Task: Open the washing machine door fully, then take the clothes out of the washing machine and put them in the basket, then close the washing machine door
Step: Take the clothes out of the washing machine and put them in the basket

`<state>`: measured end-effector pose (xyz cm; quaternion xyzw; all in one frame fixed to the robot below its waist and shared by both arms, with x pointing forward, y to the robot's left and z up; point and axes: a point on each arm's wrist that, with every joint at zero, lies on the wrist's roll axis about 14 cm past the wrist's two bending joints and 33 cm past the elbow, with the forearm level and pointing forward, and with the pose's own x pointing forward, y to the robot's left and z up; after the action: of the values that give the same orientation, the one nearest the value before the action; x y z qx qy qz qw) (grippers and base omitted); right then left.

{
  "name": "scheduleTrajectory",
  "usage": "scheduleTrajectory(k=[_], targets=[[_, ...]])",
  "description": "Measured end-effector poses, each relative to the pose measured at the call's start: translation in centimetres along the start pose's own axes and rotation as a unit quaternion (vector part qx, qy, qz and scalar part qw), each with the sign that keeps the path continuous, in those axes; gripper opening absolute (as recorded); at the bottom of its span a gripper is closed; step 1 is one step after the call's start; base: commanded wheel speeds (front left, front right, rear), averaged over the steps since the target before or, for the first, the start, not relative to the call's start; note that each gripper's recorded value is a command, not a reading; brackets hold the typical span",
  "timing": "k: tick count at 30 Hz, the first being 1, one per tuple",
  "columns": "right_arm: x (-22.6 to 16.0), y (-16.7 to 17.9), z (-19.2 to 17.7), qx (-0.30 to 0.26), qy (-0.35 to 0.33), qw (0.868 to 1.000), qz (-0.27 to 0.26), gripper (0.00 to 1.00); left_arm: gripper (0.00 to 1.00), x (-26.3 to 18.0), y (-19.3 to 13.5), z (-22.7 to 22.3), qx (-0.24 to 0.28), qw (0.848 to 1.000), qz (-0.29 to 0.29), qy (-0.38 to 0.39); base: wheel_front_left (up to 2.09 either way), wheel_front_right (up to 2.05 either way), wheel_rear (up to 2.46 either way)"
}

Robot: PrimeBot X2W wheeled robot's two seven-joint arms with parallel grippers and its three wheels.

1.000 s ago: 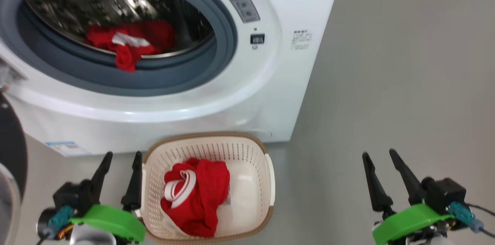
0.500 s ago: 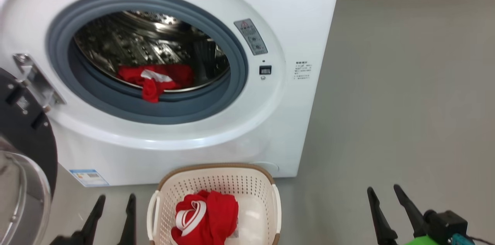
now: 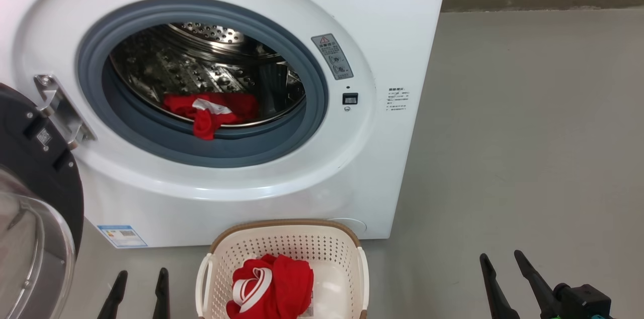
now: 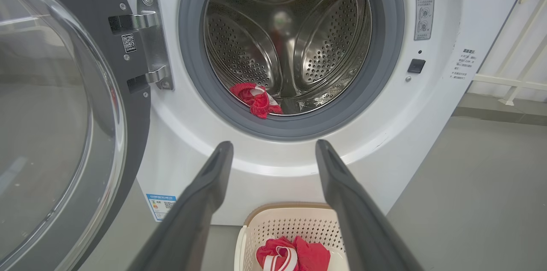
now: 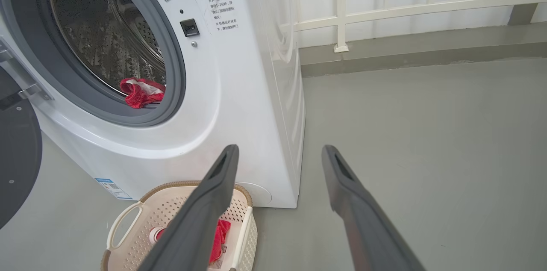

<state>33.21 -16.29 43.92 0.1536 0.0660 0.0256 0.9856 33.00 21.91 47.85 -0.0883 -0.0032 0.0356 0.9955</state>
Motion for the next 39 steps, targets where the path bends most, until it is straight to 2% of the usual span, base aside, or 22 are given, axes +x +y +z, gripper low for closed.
scheduleTrajectory(k=[21, 31, 39], targets=[[0.7, -0.4, -0.8, 0.002, 0.014, 1.0, -0.006, 1.0, 1.0, 0.9, -0.5, -1.2, 0.004, 1.0, -0.003, 0.02, 0.0, 0.0, 0.0], [3.2, -0.1, -0.5, 0.003, 0.011, 1.0, -0.001, 1.0, 1.0, 5.2, -1.8, -1.6, 0.014, 0.999, -0.026, 0.024, 0.0, 0.0, 0.0], [5.5, 0.2, -1.3, 0.01, 0.023, 1.0, 0.005, 1.0, 1.0, 11.5, -3.7, -1.5, 0.032, 0.998, -0.058, 0.021, 0.0, 0.0, 0.0]])
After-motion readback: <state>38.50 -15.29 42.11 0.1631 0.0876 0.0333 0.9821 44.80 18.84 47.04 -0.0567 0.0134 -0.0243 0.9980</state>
